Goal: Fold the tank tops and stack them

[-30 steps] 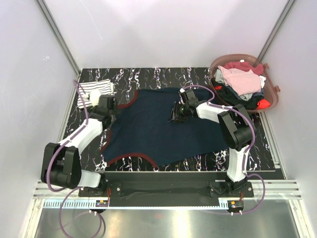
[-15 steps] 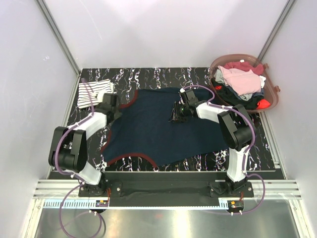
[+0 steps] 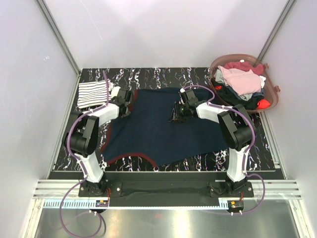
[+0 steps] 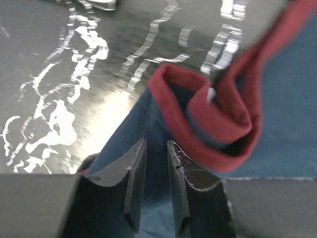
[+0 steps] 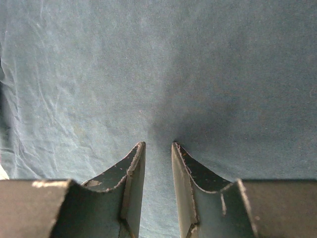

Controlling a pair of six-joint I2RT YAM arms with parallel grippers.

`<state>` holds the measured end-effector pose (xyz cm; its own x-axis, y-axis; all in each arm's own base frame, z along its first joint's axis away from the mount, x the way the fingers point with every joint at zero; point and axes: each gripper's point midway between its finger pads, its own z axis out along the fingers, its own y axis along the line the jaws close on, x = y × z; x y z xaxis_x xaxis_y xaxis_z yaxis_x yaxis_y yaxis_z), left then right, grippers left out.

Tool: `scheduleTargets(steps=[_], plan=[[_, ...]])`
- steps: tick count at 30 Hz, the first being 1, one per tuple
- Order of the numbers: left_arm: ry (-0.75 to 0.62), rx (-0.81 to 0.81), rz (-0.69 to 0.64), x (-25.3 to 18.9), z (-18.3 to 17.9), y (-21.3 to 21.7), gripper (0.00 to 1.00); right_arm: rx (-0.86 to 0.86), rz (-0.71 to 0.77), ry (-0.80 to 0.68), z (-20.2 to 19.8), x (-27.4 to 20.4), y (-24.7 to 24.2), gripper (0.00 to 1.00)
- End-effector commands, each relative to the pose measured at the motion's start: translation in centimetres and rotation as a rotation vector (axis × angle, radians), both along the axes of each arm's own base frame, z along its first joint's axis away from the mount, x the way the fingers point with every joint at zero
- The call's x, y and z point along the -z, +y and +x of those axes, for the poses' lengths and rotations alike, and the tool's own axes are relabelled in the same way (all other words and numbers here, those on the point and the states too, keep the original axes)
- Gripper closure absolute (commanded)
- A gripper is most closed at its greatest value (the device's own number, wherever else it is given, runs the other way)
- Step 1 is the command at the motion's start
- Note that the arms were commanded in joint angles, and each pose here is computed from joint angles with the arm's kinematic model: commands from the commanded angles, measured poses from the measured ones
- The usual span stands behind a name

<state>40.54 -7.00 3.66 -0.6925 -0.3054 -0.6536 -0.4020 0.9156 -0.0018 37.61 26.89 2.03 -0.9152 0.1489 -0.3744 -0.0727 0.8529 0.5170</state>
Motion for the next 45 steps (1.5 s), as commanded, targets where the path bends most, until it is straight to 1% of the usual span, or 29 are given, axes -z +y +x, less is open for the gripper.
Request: scheduleTargets(steps=[1, 4, 8, 9, 11, 12, 13, 14, 15, 17, 19, 22, 24, 25, 26, 28, 29, 33, 36, 38, 42, 45], plan=[[-0.003, -0.06, -0.065, 0.0, 1.4, 2.1, 0.72, 0.034, -0.077, 0.02, -0.1, 1.9, -1.5, 0.64], [-0.003, -0.092, -0.095, 0.0, 1.3, 3.3, 0.72, 0.037, -0.079, 0.019, -0.1, 1.9, -1.6, 0.64], [-0.042, -0.136, -0.065, -1.4, 1.0, 5.0, 0.68, 0.041, -0.085, 0.019, 0.0, 2.0, -1.8, 0.64], [-0.046, -0.172, -0.056, -1.6, 1.0, 6.5, 0.67, 0.043, -0.084, 0.02, 0.0, 2.0, -1.8, 0.64], [-0.023, -0.185, -0.106, -1.2, 1.4, 7.6, 0.67, 0.044, -0.085, 0.024, -0.2, 2.0, -1.9, 0.64], [-0.007, -0.223, -0.128, -0.9, 1.2, 9.3, 0.67, 0.044, -0.084, 0.022, -0.2, 1.9, -1.9, 0.64], [-0.001, -0.222, -0.155, -0.8, 1.4, 9.4, 0.67, 0.046, -0.086, 0.021, -0.1, 2.0, -1.9, 0.64], [0.001, -0.221, -0.159, -0.9, 1.4, 9.3, 0.67, 0.05, -0.09, 0.021, -0.1, 1.9, -2.1, 0.64], [-0.002, -0.264, -0.157, -1.0, 1.1, 11.1, 0.67, 0.066, -0.102, 0.016, 0.1, 1.9, -2.5, 0.64], [-0.008, -0.323, -0.137, -1.4, 0.6, 13.0, 0.65, 0.097, -0.12, 0.017, 0.0, 2.1, -3.2, 0.64], [-0.027, -0.342, -0.151, -1.9, 0.8, 13.8, 0.63, 0.135, -0.123, 0.002, 0.1, 1.8, -4.2, 0.64], [-0.068, -0.301, -0.173, -2.9, 1.3, 13.0, 0.61, 0.183, -0.11, -0.04, 0.8, 0.6, -5.3, 0.64], [-0.111, -0.267, -0.187, -3.6, 1.8, 12.0, 0.49, 0.193, -0.114, -0.055, 0.7, 0.2, -5.6, 0.64], [-0.127, -0.237, -0.224, -3.7, 1.6, 11.2, 0.43, 0.197, -0.114, -0.057, 0.8, 0.2, -5.7, 0.64], [-0.172, -0.214, -0.249, -4.2, 2.3, 10.8, 0.32, 0.193, -0.119, -0.05, 0.7, 0.5, -5.8, 0.63], [-0.191, -0.155, -0.311, -4.3, 2.4, 9.3, 0.29, 0.188, -0.111, -0.037, 0.6, 0.7, -5.6, 0.64], [-0.218, -0.125, -0.333, -4.8, 3.0, 8.8, 0.28, 0.183, -0.103, -0.033, 0.6, 0.8, -5.4, 0.64], [-0.235, -0.022, -0.453, -4.9, 3.9, 6.0, 0.29, 0.188, -0.105, -0.013, 0.5, 1.3, -5.6, 0.64], [-0.205, 0.008, -0.468, -4.3, 4.4, 4.7, 0.32, 0.207, -0.093, -0.013, 0.7, 1.3, -5.9, 0.64], [-0.178, 0.01, -0.473, -3.4, 4.6, 4.2, 0.32, 0.209, -0.089, -0.01, 0.5, 1.3, -5.9, 0.64], [-0.163, 0.029, -0.491, -3.2, 5.8, 3.5, 0.3, 0.206, -0.085, -0.01, 0.6, 1.3, -6.0, 0.64], [-0.118, 0.033, -0.503, -2.3, 5.9, 3.1, 0.31, 0.205, -0.08, -0.013, 0.6, 1.2, -5.9, 0.64]])
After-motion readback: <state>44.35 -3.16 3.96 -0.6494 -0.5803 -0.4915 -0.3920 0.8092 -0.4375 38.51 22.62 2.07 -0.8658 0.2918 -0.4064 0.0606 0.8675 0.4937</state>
